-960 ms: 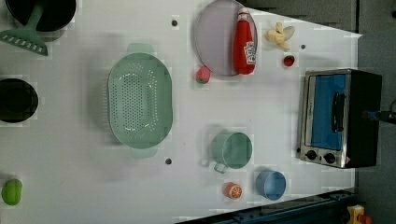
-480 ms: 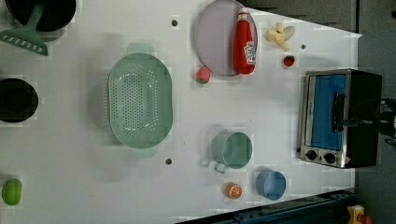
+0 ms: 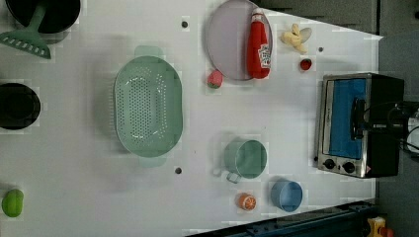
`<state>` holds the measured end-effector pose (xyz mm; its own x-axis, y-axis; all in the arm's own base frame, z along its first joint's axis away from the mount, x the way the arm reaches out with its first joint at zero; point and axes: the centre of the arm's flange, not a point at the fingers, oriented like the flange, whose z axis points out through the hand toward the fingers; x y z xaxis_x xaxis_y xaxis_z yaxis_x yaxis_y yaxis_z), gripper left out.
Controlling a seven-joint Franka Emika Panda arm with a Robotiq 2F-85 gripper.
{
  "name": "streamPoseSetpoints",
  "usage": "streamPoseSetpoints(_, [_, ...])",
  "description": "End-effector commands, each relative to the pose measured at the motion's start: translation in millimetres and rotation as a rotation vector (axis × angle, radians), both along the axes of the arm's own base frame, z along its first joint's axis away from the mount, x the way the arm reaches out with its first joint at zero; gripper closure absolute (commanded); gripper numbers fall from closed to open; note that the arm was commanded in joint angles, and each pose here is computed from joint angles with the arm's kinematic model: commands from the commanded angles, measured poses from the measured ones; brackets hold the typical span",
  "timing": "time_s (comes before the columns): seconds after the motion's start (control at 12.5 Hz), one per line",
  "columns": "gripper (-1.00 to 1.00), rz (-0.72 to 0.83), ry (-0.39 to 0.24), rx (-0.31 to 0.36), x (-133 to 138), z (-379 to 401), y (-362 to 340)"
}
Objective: Flap open oven.
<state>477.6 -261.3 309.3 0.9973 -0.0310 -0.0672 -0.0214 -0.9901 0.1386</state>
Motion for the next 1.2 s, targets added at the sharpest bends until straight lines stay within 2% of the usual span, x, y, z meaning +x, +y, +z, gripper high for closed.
streamPoseSetpoints(0.08, [0.65,0.021,-0.026,-0.019,11.7,10.0,15.7])
streamPoseSetpoints(0.32, [0.65,0.070,0.015,-0.112,20.2,4.5,42.6])
streamPoseSetpoints(0.64, [0.65,0.049,0.029,-0.187,27.8,-14.7,99.0])
streamPoseSetpoints(1.2, [0.65,0.052,0.045,-0.396,35.5,-91.8,193.5])
